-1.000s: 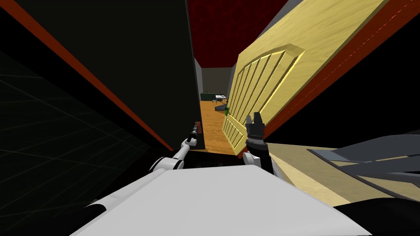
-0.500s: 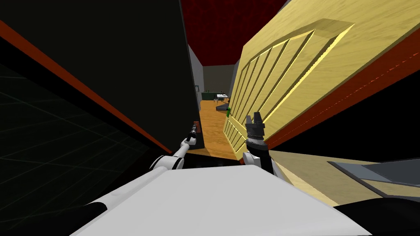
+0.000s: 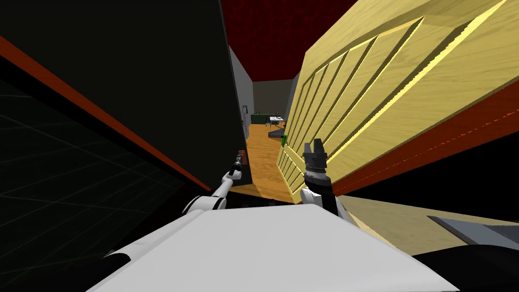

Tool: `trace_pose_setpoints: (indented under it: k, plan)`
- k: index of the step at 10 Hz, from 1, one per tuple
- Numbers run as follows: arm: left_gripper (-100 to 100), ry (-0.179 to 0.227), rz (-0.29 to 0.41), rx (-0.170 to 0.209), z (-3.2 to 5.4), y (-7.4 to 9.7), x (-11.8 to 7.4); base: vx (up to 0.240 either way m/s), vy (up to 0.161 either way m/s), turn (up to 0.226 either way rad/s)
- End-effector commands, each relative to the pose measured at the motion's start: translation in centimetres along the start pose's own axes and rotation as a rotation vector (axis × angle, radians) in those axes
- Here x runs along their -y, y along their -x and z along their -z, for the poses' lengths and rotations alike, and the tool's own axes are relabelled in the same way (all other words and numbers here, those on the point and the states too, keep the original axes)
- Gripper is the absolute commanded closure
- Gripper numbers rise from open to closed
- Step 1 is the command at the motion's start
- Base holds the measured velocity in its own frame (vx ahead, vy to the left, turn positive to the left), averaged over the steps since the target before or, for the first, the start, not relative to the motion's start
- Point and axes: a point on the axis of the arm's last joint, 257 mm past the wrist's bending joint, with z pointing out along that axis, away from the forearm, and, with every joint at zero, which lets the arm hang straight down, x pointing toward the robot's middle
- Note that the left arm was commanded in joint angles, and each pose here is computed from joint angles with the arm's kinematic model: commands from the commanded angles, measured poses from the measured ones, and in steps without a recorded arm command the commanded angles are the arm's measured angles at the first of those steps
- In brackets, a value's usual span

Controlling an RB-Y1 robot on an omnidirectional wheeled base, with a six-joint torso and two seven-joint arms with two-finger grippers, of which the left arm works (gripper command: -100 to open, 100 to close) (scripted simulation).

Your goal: Push the door open

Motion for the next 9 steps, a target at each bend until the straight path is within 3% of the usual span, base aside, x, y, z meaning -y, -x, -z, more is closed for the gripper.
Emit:
trace_pose_setpoints:
  k: [1,4,5,9]
  plan:
    - [100,-0.016,-0.008,0.023,-0.52,1.4,0.7,0.144,-0.066,0.069]
    - [100,-0.018,-0.010,0.061,-0.54,3.0,0.8,0.162,-0.086,0.137]
    - [-100,-0.013,-0.004,0.055,-0.50,2.7,0.6,-0.033,-0.093,0.105]
    - [-100,-0.010,0.007,0.064,-0.36,2.8,0.5,-0.219,-0.102,0.044]
